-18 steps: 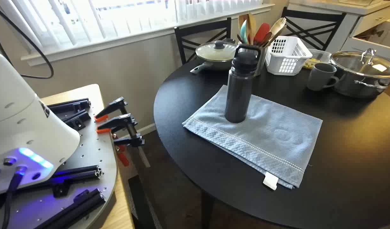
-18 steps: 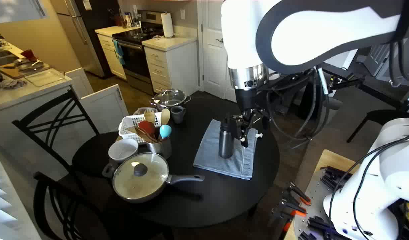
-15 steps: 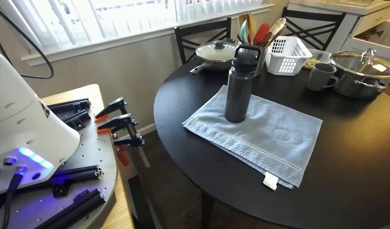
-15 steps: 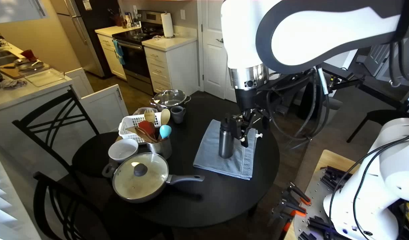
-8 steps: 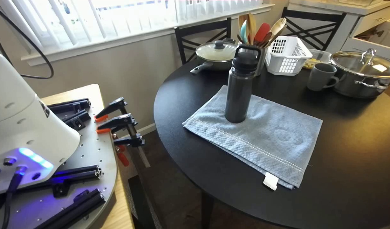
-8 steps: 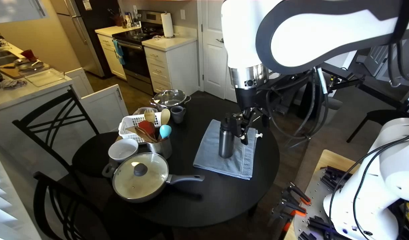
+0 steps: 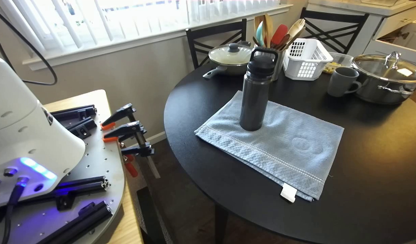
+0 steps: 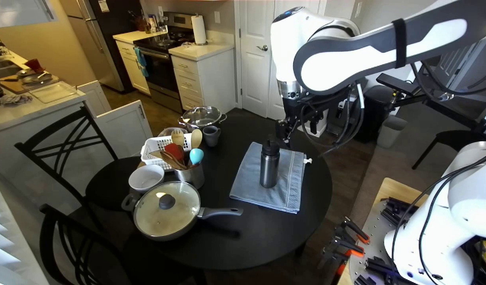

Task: Place the flask lid on the towel

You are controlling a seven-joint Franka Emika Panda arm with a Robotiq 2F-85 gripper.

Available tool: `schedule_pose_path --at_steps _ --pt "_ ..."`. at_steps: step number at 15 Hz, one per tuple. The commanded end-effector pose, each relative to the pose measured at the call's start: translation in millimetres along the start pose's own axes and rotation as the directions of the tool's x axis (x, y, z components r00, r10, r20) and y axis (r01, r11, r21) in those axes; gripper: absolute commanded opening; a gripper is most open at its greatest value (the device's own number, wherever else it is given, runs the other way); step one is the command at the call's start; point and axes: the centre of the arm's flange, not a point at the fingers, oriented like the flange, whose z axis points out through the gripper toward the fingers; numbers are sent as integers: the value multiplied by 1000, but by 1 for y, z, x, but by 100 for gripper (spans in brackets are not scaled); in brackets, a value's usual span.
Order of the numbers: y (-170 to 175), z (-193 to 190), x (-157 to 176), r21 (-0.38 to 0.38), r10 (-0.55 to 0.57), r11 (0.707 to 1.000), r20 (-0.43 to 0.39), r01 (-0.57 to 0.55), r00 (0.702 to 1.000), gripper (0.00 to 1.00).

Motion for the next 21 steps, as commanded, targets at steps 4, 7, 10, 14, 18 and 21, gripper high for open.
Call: schedule_pose_path --at_steps 4,7,10,14,18,21 --pt "10 51 49 -21 324 946 54 -323 944 100" --pt "17 68 68 -14 475 880 38 -475 879 100" --pt "22 73 92 8 535 845 -35 -535 844 100" --pt "25 52 120 8 491 869 -139 -495 860 100" --pt "28 52 115 14 493 869 -122 -495 861 100" --pt "28 52 108 2 480 874 -157 -486 863 100"
